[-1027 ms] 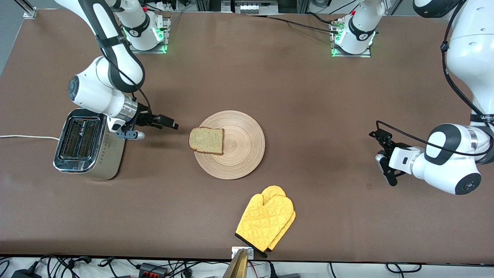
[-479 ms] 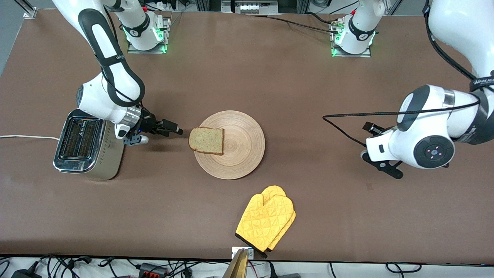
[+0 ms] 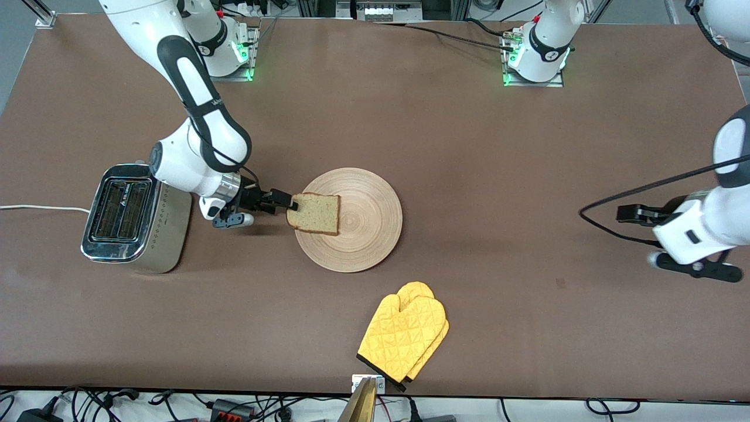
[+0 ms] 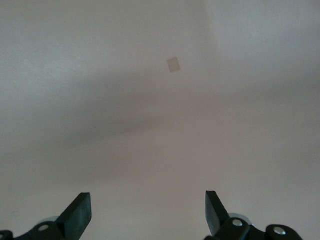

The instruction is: Move plate and put bread in toaster

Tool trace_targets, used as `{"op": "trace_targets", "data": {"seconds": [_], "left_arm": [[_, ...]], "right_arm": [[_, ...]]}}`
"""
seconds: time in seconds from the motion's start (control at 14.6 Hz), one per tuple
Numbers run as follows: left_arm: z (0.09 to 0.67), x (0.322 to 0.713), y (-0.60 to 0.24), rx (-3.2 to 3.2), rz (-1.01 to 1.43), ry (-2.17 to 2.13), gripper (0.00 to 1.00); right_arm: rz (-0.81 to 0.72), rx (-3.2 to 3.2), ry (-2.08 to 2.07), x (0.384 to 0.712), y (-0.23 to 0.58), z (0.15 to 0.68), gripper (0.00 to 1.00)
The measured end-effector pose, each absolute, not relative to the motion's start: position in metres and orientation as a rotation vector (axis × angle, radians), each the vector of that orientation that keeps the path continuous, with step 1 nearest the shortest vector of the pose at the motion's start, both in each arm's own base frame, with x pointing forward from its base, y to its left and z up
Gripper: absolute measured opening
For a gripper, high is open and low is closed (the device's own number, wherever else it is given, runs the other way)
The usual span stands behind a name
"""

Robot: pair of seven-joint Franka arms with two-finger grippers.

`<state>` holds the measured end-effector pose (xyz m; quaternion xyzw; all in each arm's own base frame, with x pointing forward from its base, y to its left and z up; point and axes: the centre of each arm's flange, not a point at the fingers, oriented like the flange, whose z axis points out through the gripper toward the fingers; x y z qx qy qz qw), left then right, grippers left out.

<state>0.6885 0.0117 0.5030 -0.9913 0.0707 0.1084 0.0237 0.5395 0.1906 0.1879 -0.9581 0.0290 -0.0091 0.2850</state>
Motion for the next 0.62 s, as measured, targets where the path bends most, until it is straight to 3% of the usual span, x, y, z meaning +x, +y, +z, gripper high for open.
{"op": "trace_targets", "data": {"seconds": [0.27, 0.41, 0.55, 0.62], "left_arm": [[0.555, 0.675, 0.021, -3.139, 0.215, 0.133, 1.0], [0.592, 0.659, 0.024, -3.129, 0.157, 0.087, 1.0], [0.617, 0.643, 0.016, -3.118, 0.123, 0.059, 1.0], [0.621, 0.637, 0.01, -3.118, 0.125, 0.06, 1.0]], "right_arm": [[-0.031, -2.553, 0.095, 0.544, 0.193, 0.186, 1.0], [-0.032, -2.552, 0.095, 0.545, 0.194, 0.186, 0.96], [-0.037, -2.55, 0.094, 0.546, 0.195, 0.187, 0.81], [-0.04, -2.549, 0.092, 0.547, 0.196, 0.188, 0.81]]}}
